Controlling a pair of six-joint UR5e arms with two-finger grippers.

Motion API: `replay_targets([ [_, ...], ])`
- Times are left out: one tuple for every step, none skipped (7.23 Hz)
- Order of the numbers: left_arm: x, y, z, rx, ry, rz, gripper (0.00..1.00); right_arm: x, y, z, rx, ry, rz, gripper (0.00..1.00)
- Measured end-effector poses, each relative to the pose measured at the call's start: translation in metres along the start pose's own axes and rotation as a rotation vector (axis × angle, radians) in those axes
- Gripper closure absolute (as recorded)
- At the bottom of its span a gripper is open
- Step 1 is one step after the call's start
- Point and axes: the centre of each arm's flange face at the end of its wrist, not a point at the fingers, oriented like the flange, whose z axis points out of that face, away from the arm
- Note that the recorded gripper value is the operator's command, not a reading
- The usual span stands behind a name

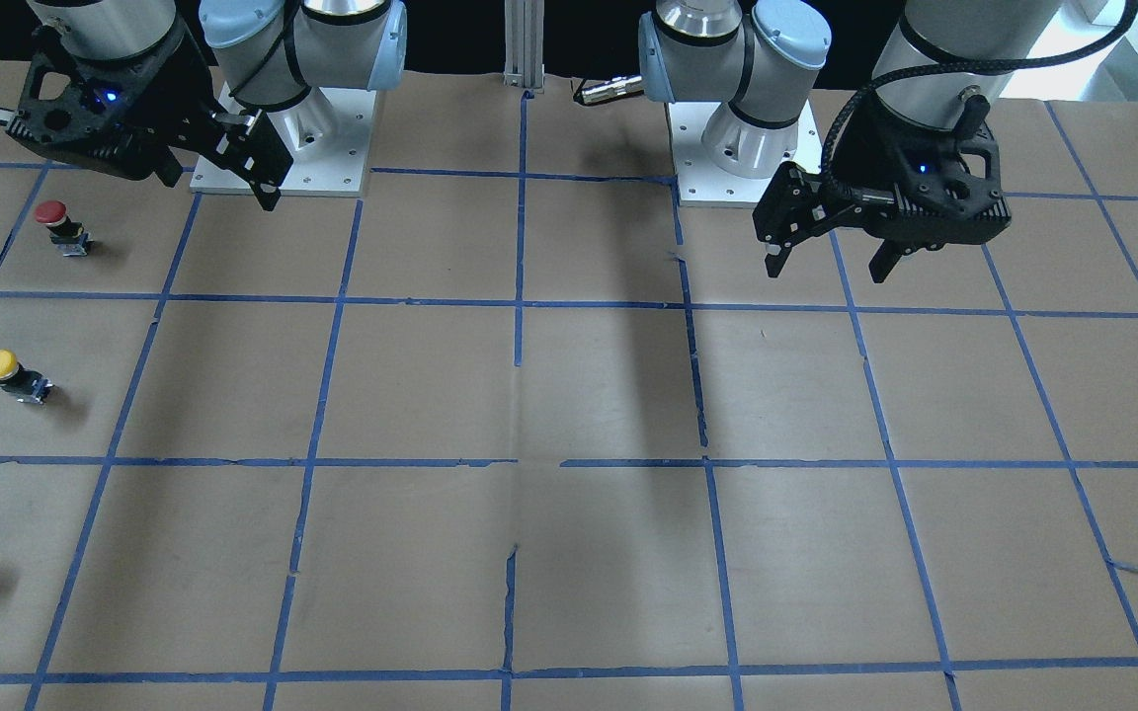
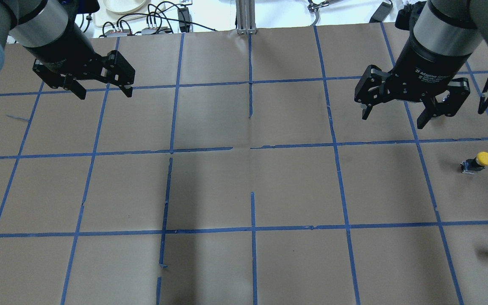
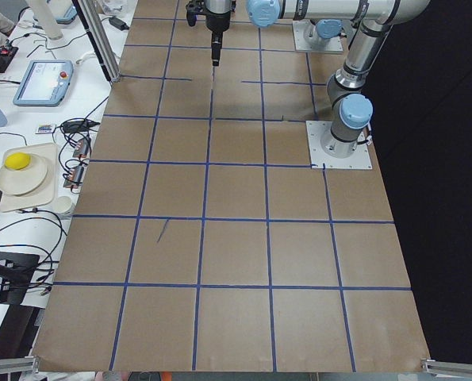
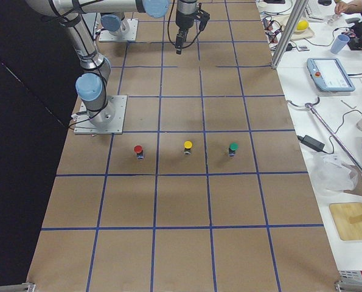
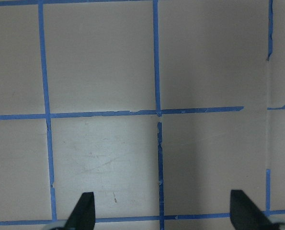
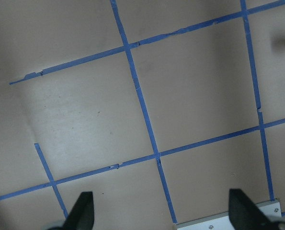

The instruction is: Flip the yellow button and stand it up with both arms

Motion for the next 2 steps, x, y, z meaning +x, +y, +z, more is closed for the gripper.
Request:
replay_targets([
  [0.0000,-0.0002,0.0002,0.000,0.003,-0.001,0.00,-0.0001,0.0001,-0.0004,0.001,-0.002,0.000,0.00],
  [-0.0001,-0.0003,0.0003,0.000,0.004,-0.001,0.00,-0.0001,0.0003,-0.0006,0.001,-0.002,0.000,0.00],
])
